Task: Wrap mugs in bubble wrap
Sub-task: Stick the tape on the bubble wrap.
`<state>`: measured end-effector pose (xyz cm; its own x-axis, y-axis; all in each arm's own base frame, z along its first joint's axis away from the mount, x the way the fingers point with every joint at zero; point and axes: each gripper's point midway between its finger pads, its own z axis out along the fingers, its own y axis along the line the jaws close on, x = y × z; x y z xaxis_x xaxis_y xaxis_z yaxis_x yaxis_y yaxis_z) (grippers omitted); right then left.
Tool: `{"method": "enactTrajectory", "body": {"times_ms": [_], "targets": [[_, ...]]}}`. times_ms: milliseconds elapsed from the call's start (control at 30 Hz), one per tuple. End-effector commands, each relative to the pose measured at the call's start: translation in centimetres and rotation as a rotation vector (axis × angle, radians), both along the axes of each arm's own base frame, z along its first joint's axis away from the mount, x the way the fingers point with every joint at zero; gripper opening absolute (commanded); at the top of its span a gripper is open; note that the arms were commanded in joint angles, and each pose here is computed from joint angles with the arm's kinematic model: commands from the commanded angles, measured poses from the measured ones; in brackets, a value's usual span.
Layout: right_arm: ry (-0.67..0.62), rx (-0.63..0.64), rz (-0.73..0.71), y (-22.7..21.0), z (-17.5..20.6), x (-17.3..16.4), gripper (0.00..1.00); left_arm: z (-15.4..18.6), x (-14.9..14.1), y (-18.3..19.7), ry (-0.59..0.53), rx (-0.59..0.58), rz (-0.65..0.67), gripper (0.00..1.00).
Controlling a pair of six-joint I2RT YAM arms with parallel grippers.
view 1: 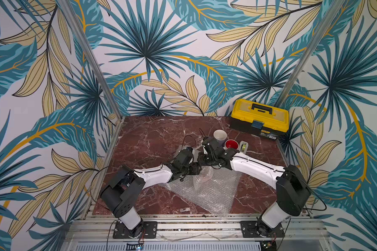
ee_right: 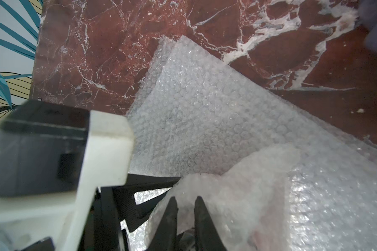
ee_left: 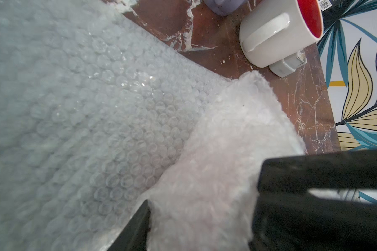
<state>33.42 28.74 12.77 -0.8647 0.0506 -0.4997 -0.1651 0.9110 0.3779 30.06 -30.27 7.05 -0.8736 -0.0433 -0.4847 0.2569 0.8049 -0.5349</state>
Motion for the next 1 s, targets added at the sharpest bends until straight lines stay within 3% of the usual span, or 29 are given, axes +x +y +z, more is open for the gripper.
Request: {"method": "enactTrajectory", "body": {"times_ms": [0, 100, 300, 567, 967], "targets": [[-0.031, -0.010, -0.035, -0.3, -0.3, 0.7, 0.22, -2.0, -0.9, 0.1, 0.053, 0.056, -0.022, 0.54], [-0.079, -0.010, -0.054, -0.9, 0.8, 1.3, 0.27, -2.0, -1.0, 0.1, 0.055, 0.055, -0.022, 0.54], [-0.232, 0.003, -0.077, -2.7, 4.2, 2.3, 0.49, -2.1, -1.0, 0.1, 0.056, 0.056, -0.022, 0.54], [-0.220, -0.045, 0.069, -3.8, 2.0, -0.7, 0.70, -2.0, -1.0, 0.0, 0.055, 0.052, -0.026, 0.54], [-0.170, -0.124, 0.001, -4.5, -2.1, 0.7, 0.70, -2.0, -1.0, 0.0, 0.056, 0.054, -0.024, 0.54]]}}
